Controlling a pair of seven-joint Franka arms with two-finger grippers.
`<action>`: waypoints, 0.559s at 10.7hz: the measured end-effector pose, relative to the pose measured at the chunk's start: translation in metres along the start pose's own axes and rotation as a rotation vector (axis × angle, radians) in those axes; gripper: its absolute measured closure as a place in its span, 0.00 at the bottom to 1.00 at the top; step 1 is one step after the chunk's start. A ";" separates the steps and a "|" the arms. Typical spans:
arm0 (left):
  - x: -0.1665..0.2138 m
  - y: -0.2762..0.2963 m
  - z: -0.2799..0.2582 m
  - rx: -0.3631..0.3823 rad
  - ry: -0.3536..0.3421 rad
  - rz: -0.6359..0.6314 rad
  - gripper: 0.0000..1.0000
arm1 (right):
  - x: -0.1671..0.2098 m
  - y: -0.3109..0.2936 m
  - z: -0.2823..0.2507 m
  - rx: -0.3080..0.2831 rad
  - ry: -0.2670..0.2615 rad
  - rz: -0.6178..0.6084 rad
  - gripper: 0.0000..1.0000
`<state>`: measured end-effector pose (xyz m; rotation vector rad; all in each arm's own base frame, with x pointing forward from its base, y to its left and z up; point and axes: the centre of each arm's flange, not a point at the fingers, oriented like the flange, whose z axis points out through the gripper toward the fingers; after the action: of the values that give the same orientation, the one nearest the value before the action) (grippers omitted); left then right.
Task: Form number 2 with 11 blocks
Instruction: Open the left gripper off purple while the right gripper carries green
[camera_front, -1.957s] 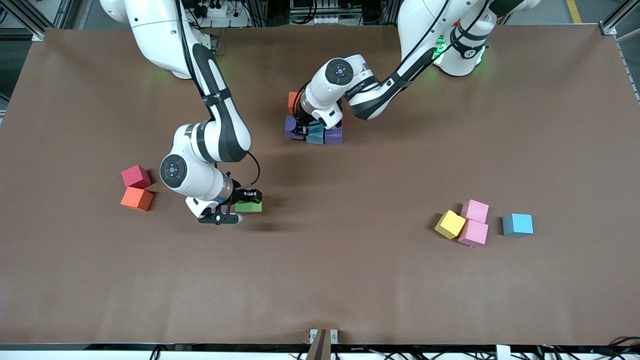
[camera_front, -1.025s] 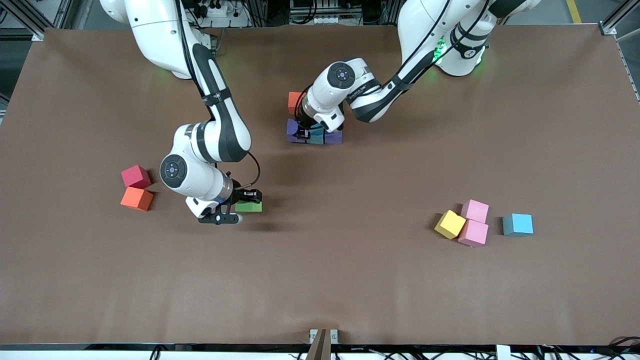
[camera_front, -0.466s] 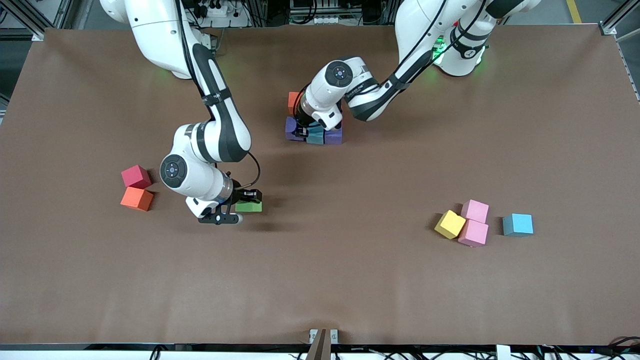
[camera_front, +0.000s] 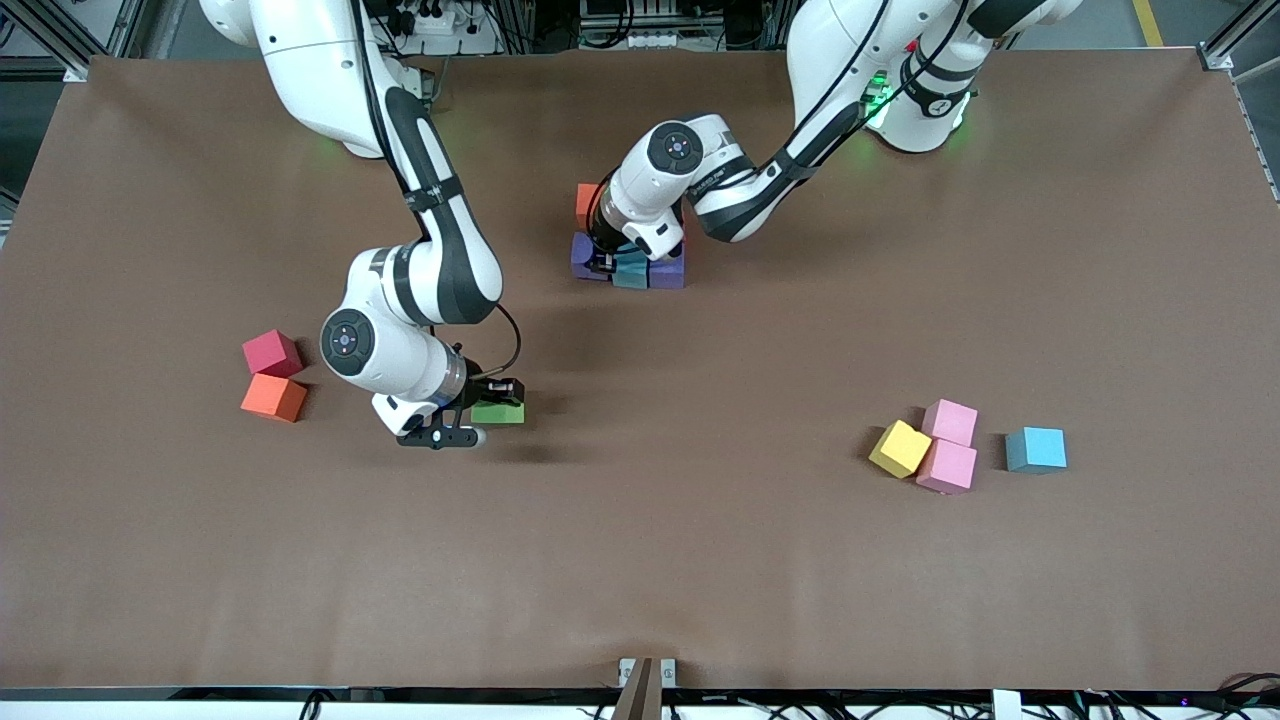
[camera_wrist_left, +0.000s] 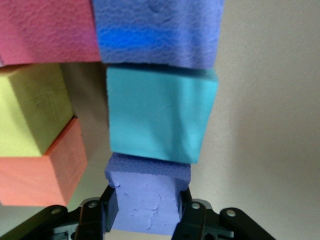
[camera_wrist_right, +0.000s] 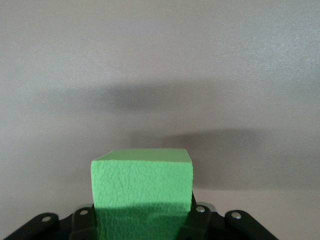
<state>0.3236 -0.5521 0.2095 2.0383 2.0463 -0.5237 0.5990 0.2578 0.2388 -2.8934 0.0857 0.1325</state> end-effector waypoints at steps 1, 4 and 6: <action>0.002 0.000 0.003 -0.003 0.006 0.002 0.49 | 0.000 0.000 0.000 0.000 0.000 0.000 0.43; 0.002 -0.002 0.007 -0.005 0.006 0.007 0.49 | 0.000 0.000 0.000 0.000 0.000 0.000 0.43; 0.002 -0.002 0.007 -0.005 0.006 0.007 0.38 | 0.000 0.000 0.000 0.000 0.000 0.000 0.43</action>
<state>0.3210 -0.5528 0.2027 2.0459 2.0408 -0.5113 0.5989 0.2581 0.2388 -2.8933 0.0850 0.1329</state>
